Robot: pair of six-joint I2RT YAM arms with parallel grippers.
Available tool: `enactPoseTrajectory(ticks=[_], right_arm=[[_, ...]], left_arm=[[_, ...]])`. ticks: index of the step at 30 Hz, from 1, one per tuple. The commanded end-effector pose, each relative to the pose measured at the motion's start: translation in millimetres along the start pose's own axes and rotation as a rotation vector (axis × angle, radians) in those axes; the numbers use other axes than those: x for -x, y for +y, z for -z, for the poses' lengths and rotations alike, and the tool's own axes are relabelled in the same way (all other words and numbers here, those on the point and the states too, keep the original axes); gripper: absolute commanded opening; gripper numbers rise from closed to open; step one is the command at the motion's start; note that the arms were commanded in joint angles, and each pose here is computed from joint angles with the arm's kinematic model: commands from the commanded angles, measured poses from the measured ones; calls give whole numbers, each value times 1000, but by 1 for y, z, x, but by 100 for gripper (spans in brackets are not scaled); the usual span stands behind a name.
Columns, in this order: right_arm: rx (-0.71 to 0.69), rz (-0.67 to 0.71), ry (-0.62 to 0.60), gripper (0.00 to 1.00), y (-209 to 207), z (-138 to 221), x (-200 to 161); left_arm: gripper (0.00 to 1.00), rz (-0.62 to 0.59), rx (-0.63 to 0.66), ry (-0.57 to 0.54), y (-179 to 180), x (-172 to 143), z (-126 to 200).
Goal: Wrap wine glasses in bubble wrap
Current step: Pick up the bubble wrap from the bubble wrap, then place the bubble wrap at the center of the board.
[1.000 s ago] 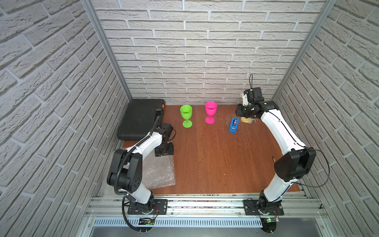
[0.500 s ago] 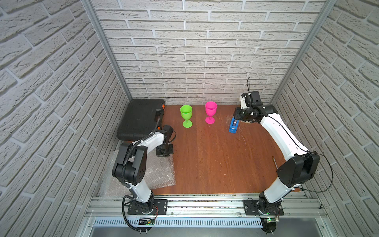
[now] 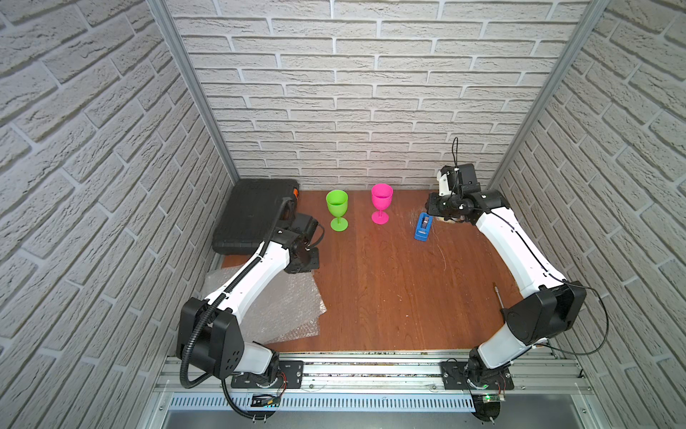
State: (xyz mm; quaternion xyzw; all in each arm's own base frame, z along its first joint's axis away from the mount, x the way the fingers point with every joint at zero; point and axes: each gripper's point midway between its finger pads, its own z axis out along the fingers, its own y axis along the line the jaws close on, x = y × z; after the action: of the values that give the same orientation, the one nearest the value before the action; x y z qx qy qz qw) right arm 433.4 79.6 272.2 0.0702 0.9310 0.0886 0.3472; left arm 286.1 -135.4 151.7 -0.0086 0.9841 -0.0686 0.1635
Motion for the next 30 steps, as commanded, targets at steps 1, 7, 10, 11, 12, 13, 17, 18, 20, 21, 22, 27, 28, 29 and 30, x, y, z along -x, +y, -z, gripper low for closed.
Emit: enactPoseTrajectory(ticks=[1,7,10,11,12,13,17,18,20,21,22,27,28,29,30], right_arm=[[9,10,-44,27,3,17,5],[6,17,-48,27,1,22,2],[6,18,-52,26,0,25,0],[6,17,-56,26,-1,26,0],[5,16,-56,26,-1,26,-1],[8,18,-58,26,-1,26,-1],[21,16,-44,23,0,23,-6],[29,14,-40,22,1,22,-8],[33,9,-30,22,1,18,-11],[35,10,-27,22,1,17,-13],[32,10,-25,22,1,16,-14],[16,15,0,22,-3,9,-20],[14,15,8,22,-3,8,-21],[5,13,14,22,-5,7,-23],[-4,10,21,22,-7,6,-25]], left_arm=[[0,-10,-164,-21,-57,9,7],[0,-87,-376,3,-168,19,-15],[0,-154,-429,15,-216,17,-31],[0,-181,-439,22,-231,15,-38],[0,-205,-453,36,-245,12,-45],[0,-228,-471,46,-258,10,-51],[0,-273,-533,73,-301,4,-75],[0,-282,-538,74,-309,4,-80],[0,-303,-558,79,-324,3,-88],[0,-312,-578,87,-333,2,-90],[0,-313,-596,95,-340,1,-92],[0,-303,-682,107,-373,-3,-103],[0,-304,-703,107,-378,-3,-102],[0,-307,-722,110,-382,-4,-100],[0,-316,-738,113,-386,-6,-97]])
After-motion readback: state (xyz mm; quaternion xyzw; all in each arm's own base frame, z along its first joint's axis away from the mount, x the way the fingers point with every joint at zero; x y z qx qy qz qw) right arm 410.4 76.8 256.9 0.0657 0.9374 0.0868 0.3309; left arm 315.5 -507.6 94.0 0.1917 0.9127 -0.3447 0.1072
